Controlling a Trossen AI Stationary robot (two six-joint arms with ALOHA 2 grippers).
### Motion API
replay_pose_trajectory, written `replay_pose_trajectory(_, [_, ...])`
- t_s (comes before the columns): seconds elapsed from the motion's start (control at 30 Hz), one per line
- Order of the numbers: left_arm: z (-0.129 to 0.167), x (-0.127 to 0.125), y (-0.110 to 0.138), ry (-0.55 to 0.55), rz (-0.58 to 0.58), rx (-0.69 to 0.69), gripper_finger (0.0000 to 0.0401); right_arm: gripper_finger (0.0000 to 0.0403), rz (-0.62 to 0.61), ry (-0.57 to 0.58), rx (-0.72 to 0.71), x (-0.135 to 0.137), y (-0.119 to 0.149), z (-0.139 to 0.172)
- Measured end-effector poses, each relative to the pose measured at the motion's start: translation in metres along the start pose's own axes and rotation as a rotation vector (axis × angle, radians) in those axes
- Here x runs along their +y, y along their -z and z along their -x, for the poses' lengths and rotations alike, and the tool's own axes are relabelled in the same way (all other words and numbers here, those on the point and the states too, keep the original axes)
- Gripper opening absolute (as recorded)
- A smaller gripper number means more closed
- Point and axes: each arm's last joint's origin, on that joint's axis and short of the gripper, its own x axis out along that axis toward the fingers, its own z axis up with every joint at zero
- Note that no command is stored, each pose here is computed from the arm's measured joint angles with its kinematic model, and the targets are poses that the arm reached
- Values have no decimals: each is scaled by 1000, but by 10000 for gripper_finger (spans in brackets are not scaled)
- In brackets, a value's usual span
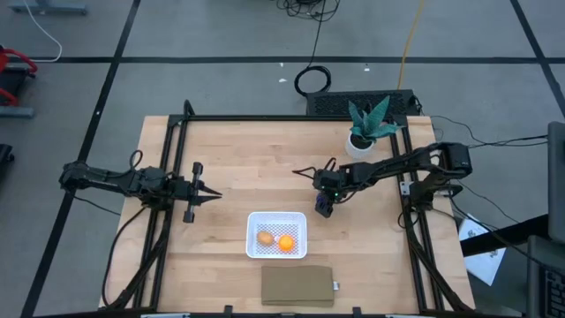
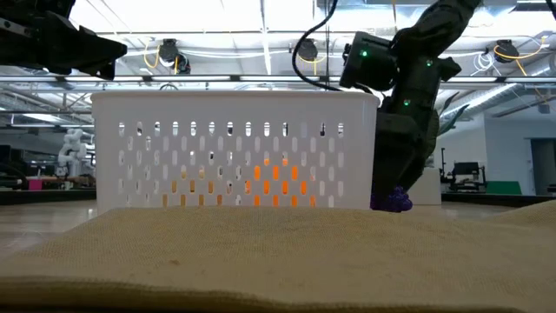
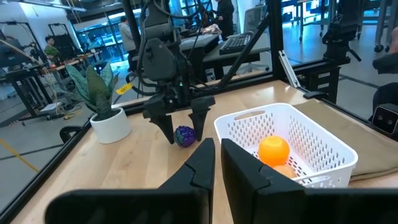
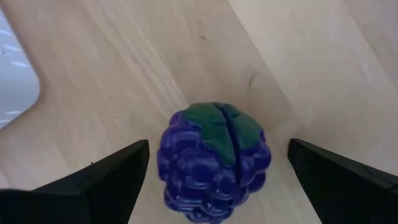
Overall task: Pick and placing Produce into tupperware
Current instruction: Put the blackberry into the basket
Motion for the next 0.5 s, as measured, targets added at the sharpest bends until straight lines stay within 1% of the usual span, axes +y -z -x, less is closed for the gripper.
replay_pose_trajectory(0.17, [0,0,0,0,0,0,31,380,7,22,16,-1,1,-6])
replay_pose_trajectory(0.37, [0,0,0,0,1,0,31,379,17,24,-22,0,0,1])
replay_pose_trajectory(0.5, [0,0,0,0,0,0,31,362,21,24,-28,0,0,2])
